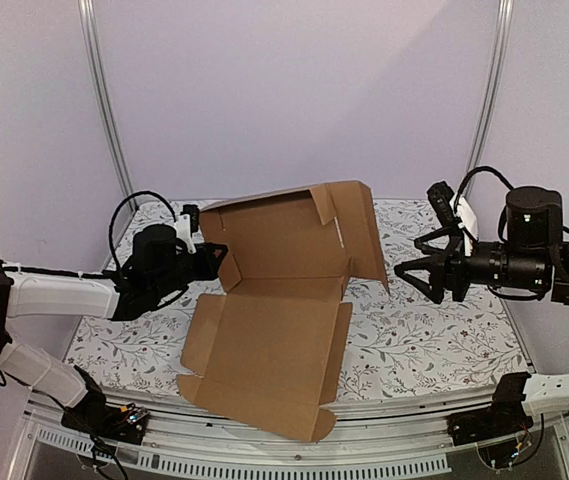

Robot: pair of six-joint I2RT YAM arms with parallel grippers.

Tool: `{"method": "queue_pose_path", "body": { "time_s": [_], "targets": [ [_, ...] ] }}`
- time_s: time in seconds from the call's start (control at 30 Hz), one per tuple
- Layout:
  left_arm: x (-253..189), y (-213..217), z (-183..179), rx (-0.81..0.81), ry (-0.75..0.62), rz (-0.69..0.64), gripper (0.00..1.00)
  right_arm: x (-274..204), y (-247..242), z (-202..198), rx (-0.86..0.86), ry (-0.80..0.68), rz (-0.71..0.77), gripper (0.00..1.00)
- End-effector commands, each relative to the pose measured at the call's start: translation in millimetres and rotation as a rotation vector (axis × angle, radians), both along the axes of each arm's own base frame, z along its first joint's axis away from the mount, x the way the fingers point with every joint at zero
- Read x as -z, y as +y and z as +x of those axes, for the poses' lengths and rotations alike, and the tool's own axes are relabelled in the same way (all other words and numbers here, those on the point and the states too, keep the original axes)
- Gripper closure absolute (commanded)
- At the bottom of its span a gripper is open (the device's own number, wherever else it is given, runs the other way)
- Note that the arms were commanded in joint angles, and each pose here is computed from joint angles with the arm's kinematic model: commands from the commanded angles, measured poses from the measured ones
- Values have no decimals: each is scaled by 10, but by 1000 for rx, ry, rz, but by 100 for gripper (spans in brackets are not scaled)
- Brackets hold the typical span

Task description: Fold the paper box

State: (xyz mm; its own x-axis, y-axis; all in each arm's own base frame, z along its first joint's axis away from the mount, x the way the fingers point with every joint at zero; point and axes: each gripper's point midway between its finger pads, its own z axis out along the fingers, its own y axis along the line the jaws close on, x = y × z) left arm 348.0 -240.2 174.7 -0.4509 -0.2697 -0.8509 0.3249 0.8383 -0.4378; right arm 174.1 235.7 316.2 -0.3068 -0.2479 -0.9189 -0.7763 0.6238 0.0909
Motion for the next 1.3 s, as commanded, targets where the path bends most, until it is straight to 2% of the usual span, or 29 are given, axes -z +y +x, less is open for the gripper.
{"method": "queue_pose_path", "body": {
  "time_s": [0.0, 0.13, 0.53, 0.8, 1.27],
  "targets": [
    [-254, -132, -60, 101, -64, -23, 100, -88, 33, 48, -23, -50, -81, 24],
    [-291, -189, -97, 142, -76, -32, 100, -55, 185, 60, -112, -71, -123, 25],
    [-318, -314, -133, 219, -99, -26, 100, -39, 624, 10, -315, -2, -54, 34],
    [-308, -311, -78, 200, -98, -17, 100, 2, 851, 34, -372, 52, -23, 41],
    [-225, -211, 8, 130, -90, 27, 100, 2, 1101, 165, -381, 90, 33, 42]
  ]
}}
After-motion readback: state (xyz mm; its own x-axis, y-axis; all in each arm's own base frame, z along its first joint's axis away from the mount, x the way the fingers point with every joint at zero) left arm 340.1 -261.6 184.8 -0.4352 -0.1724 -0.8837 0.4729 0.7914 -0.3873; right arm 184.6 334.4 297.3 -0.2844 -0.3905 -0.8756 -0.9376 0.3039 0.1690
